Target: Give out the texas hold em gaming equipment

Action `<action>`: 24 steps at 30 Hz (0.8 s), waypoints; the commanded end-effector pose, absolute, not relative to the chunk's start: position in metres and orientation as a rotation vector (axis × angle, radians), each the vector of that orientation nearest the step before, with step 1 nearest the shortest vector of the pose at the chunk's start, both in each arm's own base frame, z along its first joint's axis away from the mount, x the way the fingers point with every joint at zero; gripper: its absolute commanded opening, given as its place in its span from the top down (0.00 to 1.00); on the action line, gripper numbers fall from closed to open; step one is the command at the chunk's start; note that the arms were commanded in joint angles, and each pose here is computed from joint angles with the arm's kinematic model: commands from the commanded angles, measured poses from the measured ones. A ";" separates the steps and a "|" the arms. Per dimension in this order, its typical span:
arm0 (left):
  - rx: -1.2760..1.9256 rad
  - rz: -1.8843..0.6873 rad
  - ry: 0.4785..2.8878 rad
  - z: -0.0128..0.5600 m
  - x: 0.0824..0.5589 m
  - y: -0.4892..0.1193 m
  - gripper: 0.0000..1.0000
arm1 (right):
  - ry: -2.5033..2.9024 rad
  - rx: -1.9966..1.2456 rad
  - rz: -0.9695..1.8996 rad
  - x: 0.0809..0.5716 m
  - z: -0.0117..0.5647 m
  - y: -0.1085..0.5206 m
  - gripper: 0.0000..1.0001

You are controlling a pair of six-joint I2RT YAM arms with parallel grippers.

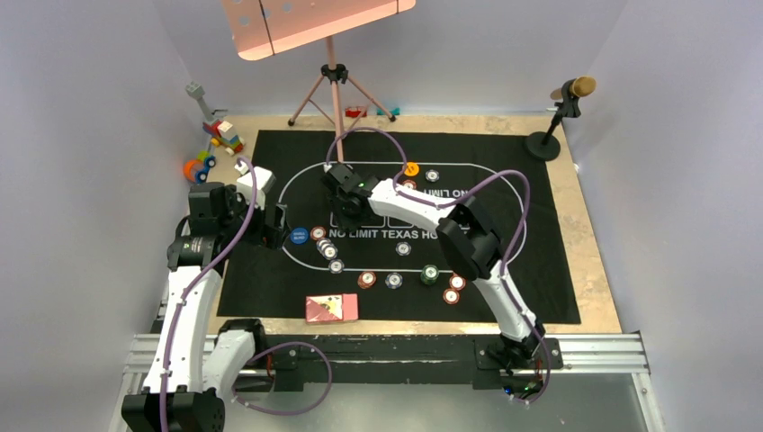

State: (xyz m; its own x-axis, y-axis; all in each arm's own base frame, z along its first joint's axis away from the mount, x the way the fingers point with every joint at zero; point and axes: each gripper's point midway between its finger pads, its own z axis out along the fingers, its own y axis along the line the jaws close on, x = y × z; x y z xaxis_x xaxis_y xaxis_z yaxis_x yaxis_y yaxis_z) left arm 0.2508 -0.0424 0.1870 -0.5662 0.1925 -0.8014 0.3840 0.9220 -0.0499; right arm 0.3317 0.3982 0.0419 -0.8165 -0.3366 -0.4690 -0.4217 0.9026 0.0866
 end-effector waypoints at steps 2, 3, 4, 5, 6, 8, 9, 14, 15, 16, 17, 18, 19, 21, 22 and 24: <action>0.408 -0.259 2.159 0.190 0.255 -0.041 0.00 | 2.536 -0.595 0.328 0.338 0.057 0.431 0.93; 0.408 -0.260 2.160 0.190 0.255 -0.041 0.00 | 2.540 -0.604 0.326 0.336 0.053 0.434 0.93; 0.408 -0.258 2.158 0.190 0.255 -0.041 0.00 | 2.545 -0.608 0.325 0.334 0.048 0.436 0.93; 0.409 -0.258 2.158 0.190 0.255 -0.041 0.00 | 2.552 -0.611 0.318 0.333 0.043 0.436 0.93; 0.409 -0.260 2.160 0.190 0.254 -0.041 0.00 | 2.559 -0.612 0.315 0.332 0.039 0.436 0.92; 0.410 -0.261 2.157 0.190 0.254 -0.041 0.00 | 2.565 -0.621 0.319 0.329 0.033 0.438 0.91; 0.410 -0.261 2.158 0.190 0.254 -0.041 0.00 | 2.567 -0.626 0.322 0.328 0.030 0.439 0.91; 0.408 -0.258 2.157 0.190 0.254 -0.041 0.00 | 2.584 -0.639 0.329 0.322 0.023 0.441 0.77; 0.408 -0.259 2.159 0.190 0.254 -0.041 0.00 | 2.581 -0.639 0.331 0.322 0.025 0.441 0.72; 0.407 -0.259 2.159 0.190 0.254 -0.041 0.00 | 2.580 -0.639 0.333 0.322 0.027 0.441 0.66; 0.408 -0.258 2.158 0.190 0.254 -0.041 0.00 | 2.576 -0.639 0.332 0.322 0.029 0.440 0.61; 0.408 -0.257 2.156 0.190 0.254 -0.041 0.00 | 2.571 -0.638 0.331 0.323 0.032 0.440 0.57; 0.408 -0.257 2.157 0.190 0.254 -0.041 0.00 | 2.565 -0.637 0.332 0.323 0.035 0.440 0.54; 0.409 -0.256 2.156 0.190 0.254 -0.041 0.00 | 2.554 -0.632 0.331 0.325 0.042 0.441 0.48; 0.408 -0.256 2.158 0.190 0.254 -0.041 0.00 | 2.550 -0.634 0.334 0.325 0.045 0.441 0.45; 0.408 -0.257 2.156 0.190 0.254 -0.041 0.00 | 2.539 -0.636 0.344 0.326 0.052 0.442 0.41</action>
